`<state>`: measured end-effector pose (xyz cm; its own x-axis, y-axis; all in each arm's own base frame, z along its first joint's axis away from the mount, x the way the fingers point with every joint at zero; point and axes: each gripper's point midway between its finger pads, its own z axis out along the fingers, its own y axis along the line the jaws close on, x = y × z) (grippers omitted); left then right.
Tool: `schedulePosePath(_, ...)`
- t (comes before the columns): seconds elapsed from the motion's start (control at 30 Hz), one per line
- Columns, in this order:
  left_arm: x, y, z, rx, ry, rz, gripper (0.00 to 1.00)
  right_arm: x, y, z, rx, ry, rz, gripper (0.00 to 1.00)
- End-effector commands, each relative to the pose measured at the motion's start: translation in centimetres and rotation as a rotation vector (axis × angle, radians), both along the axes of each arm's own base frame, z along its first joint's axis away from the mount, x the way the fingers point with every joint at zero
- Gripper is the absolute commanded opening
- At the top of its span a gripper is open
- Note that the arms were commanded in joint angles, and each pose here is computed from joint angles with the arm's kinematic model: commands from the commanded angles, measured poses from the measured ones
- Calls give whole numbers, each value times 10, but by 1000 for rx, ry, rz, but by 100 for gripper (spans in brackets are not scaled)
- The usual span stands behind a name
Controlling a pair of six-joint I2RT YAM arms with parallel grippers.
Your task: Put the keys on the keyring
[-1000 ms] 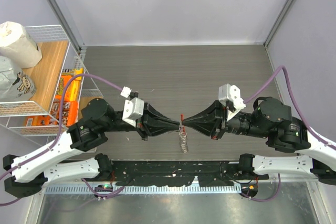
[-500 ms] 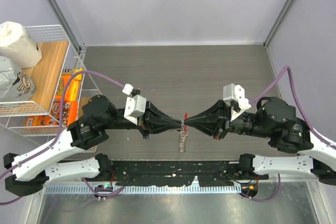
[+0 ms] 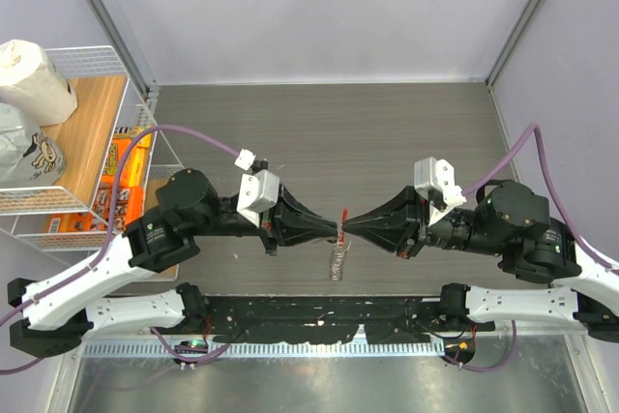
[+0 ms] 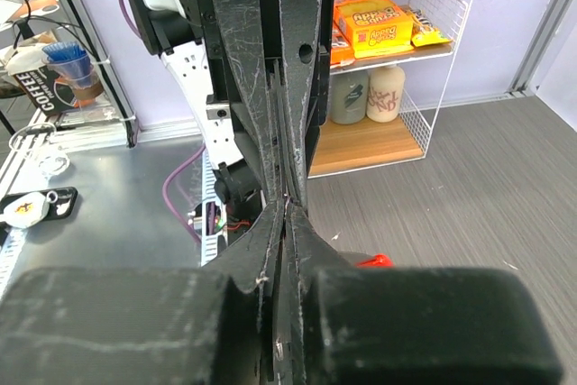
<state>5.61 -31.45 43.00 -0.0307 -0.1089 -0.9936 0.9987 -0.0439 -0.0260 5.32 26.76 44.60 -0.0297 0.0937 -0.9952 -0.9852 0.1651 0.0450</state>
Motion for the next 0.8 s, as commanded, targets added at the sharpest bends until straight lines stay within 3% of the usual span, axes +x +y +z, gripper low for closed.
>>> schedulePosePath(0.0, 2, 5, 15, -18, -16, 25, 0, -6, -11, 11, 32, -19, 14, 12)
schedulePosePath(0.1, 3, 5, 13, -3, -17, 29, 0, -5, -15, 12, 32, -17, 4, 25)
schedulePosePath(0.3, 0, 8, 9, 37, -27, 13, 0, 1, -29, 10, -5, -7, -51, 40)
schedulePosePath(0.6, -4, 10, -7, 153, -38, -15, 0, 6, -21, -24, -260, 42, -63, 46)
schedulePosePath(0.77, 3, 17, -20, 227, -65, 23, 0, 6, -18, -28, -321, 59, -55, 45)
